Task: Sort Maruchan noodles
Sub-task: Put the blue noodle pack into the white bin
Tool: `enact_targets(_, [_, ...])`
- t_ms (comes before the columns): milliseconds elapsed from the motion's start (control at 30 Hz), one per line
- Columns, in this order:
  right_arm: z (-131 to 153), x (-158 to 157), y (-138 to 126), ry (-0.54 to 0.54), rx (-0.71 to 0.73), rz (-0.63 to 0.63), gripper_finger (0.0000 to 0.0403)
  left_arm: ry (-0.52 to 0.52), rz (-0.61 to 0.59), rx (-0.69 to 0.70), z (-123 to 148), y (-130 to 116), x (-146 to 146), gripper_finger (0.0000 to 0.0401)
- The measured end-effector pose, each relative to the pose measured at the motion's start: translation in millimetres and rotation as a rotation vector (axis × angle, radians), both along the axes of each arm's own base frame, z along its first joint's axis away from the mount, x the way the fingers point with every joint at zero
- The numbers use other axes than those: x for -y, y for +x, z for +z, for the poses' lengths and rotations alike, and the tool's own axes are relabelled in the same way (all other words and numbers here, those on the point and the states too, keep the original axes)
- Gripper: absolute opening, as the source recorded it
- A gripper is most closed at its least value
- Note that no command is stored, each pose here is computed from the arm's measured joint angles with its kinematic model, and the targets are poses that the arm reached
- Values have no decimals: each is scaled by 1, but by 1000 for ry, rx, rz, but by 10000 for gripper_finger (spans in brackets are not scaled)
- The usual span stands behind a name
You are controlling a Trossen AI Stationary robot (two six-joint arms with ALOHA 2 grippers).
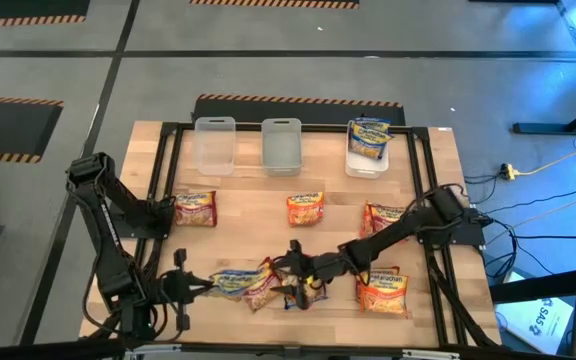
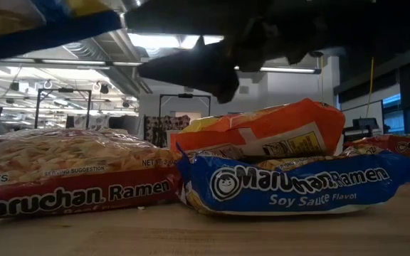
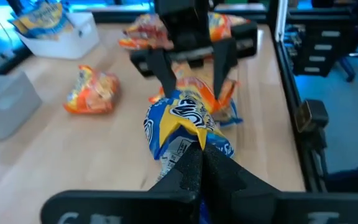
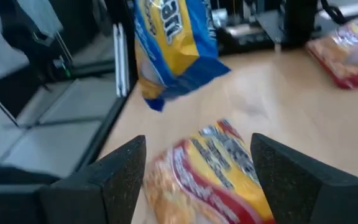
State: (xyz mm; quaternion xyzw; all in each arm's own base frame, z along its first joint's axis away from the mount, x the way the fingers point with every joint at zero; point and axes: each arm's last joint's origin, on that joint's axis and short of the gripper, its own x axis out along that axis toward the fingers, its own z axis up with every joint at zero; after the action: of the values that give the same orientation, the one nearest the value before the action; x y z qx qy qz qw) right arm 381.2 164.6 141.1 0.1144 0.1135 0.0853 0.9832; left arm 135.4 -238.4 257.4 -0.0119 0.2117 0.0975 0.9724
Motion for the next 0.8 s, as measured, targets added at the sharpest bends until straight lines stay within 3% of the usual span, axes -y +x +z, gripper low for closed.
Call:
enact_targets(267, [-10,1,19,49,106,-19,269,96,32,85,5,9,-2,0])
enact_targets(467, [-3,2,37,12,173,-29,269,115,46,83,6,20,-5,0])
enact_targets(800, [12,-2,47,-22,238,65,262,121,61,81,7,25,-7,0])
